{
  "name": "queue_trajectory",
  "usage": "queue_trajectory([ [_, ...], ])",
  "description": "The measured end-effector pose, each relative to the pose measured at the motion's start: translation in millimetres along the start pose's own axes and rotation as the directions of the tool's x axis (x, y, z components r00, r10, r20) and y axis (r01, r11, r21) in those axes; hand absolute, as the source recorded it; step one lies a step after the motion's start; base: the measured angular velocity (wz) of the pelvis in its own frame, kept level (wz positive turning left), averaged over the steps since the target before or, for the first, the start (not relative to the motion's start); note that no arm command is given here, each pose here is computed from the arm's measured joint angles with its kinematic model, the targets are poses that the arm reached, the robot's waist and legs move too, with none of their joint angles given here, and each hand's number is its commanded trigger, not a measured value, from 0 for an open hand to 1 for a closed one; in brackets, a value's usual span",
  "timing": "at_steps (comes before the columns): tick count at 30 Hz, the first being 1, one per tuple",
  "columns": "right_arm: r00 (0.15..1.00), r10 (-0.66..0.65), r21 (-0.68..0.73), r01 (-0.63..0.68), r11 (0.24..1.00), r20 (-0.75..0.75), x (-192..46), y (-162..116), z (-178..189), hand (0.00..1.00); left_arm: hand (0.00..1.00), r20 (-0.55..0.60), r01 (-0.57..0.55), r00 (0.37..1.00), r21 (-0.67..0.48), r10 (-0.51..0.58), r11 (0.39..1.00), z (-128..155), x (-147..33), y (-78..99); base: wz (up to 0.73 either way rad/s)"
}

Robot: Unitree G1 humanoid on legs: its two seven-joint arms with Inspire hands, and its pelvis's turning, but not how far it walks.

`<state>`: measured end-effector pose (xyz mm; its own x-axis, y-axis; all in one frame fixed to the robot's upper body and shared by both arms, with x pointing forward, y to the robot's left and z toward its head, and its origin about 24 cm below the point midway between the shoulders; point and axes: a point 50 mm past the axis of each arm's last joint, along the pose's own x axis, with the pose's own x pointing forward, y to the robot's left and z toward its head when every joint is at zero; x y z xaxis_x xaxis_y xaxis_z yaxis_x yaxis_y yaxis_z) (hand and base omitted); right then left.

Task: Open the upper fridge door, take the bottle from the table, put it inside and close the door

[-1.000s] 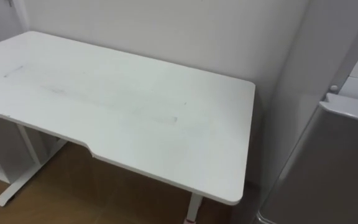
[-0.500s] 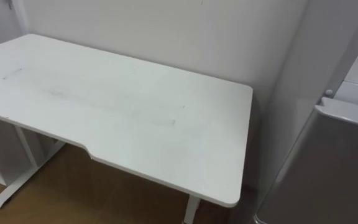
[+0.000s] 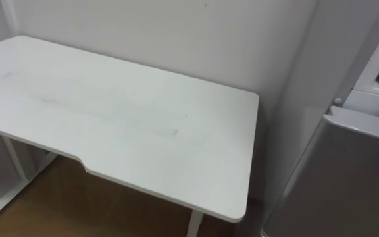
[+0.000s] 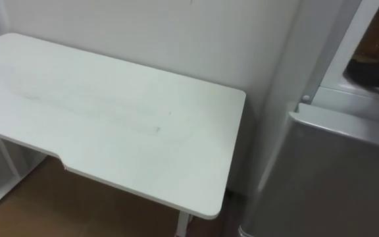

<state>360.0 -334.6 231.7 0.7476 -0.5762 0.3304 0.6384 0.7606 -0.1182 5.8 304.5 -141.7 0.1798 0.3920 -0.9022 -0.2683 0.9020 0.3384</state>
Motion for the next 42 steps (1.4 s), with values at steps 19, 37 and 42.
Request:
queue_trajectory([
  [19, 0.987, 0.163, 0.203, -0.162, 0.966, 0.01, -35, 7, -12, 0.0, 0.0, -0.074, -0.03, 0.997, -0.025, 0.028, 0.999, -30, -5.4, -8.5, -0.03],
  [37, 0.938, 0.307, 0.344, -0.345, 0.873, 0.161, -95, 42, 13, 0.0, 0.0, -0.084, -0.04, 0.996, -0.036, 0.037, 0.999, -36, -7.0, -25.8, -0.06],
  [42, 0.911, 0.316, 0.342, -0.395, 0.853, 0.265, -106, 40, 34, 0.0, 0.0, -0.081, -0.032, 0.996, -0.035, 0.029, 0.999, -34, -6.8, -29.6, -0.03],
])
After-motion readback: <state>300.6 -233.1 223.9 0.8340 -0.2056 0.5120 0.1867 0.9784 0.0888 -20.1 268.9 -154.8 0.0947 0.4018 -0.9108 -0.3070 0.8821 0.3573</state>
